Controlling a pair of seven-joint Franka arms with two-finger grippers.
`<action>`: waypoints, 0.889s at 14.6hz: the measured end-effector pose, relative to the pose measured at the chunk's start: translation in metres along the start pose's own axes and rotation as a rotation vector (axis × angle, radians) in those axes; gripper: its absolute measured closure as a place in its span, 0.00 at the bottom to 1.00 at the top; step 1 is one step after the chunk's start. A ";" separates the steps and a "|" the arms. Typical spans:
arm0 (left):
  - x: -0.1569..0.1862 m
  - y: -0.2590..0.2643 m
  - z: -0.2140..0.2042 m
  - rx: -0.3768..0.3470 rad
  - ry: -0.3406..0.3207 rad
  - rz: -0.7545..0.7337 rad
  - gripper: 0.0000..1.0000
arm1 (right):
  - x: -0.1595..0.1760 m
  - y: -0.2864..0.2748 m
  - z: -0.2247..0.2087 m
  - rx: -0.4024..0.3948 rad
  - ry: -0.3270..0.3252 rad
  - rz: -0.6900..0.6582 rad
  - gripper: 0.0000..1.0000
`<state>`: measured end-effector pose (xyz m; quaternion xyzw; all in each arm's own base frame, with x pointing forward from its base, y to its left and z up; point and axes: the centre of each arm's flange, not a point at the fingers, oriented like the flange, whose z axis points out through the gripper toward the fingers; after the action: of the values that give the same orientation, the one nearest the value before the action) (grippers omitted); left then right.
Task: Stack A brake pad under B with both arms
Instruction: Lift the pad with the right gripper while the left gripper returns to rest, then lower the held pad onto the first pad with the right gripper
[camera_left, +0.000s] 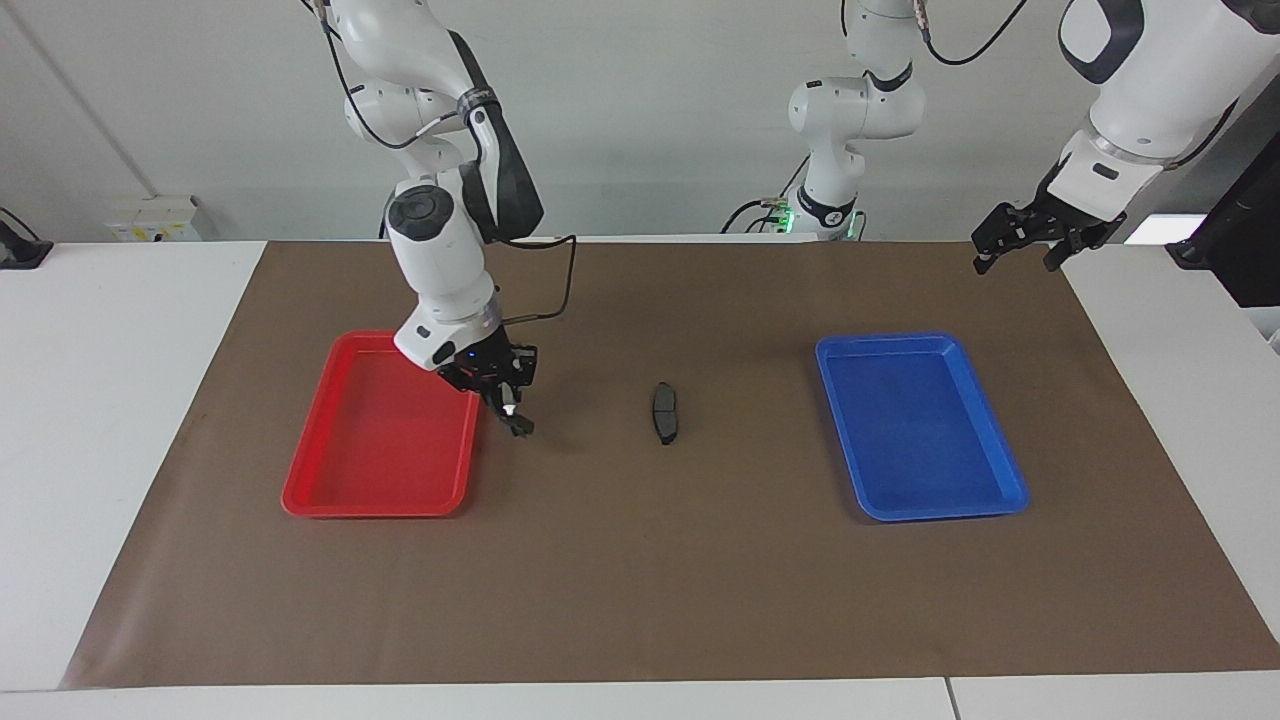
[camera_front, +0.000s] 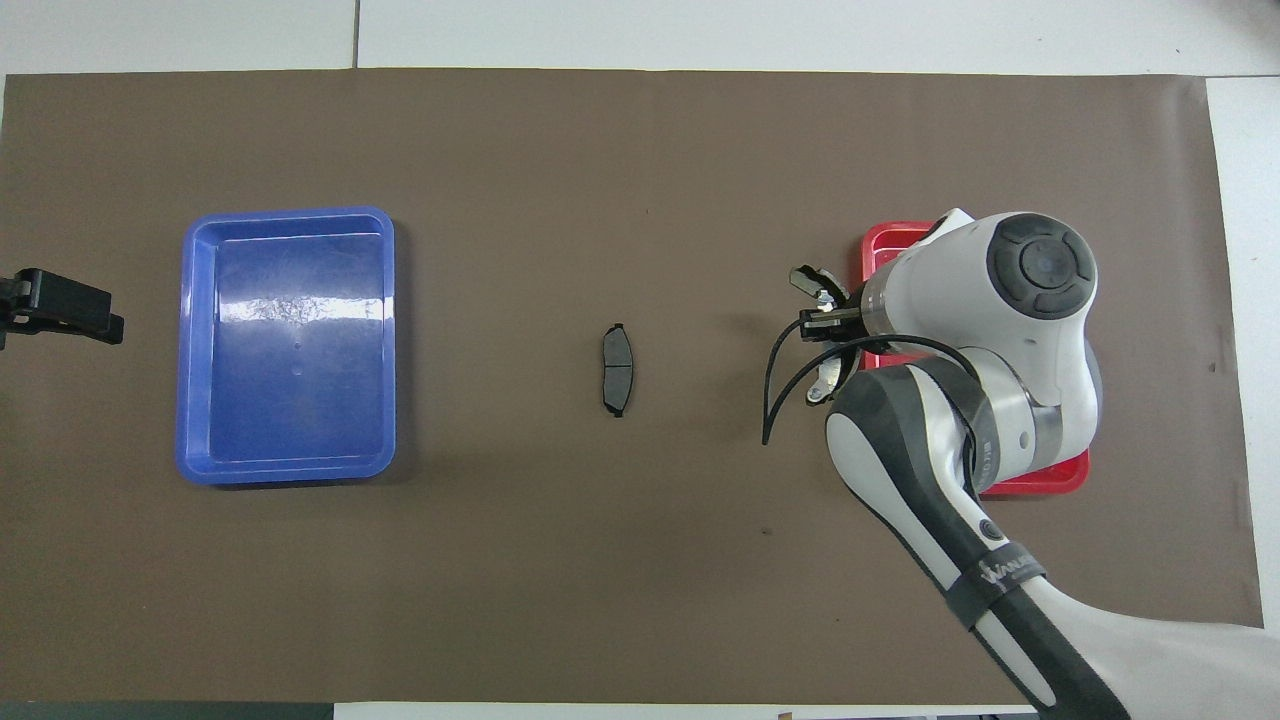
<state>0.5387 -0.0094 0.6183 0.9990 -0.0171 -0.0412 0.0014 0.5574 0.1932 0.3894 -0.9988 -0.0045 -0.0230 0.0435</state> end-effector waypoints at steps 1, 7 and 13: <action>0.000 -0.003 0.000 0.000 0.000 -0.005 0.00 | 0.002 -0.020 0.001 0.001 -0.006 0.017 0.57; 0.000 -0.009 0.000 -0.001 -0.002 -0.016 0.00 | 0.019 -0.133 0.041 -0.026 -0.024 0.023 0.57; 0.000 -0.009 0.000 -0.001 -0.002 -0.016 0.00 | 0.002 -0.182 0.071 -0.052 -0.006 0.039 0.57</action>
<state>0.5386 -0.0005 0.6180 0.9991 -0.0093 -0.0424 0.0017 0.5604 0.3808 0.3351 -0.9995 0.0155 -0.0194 0.0181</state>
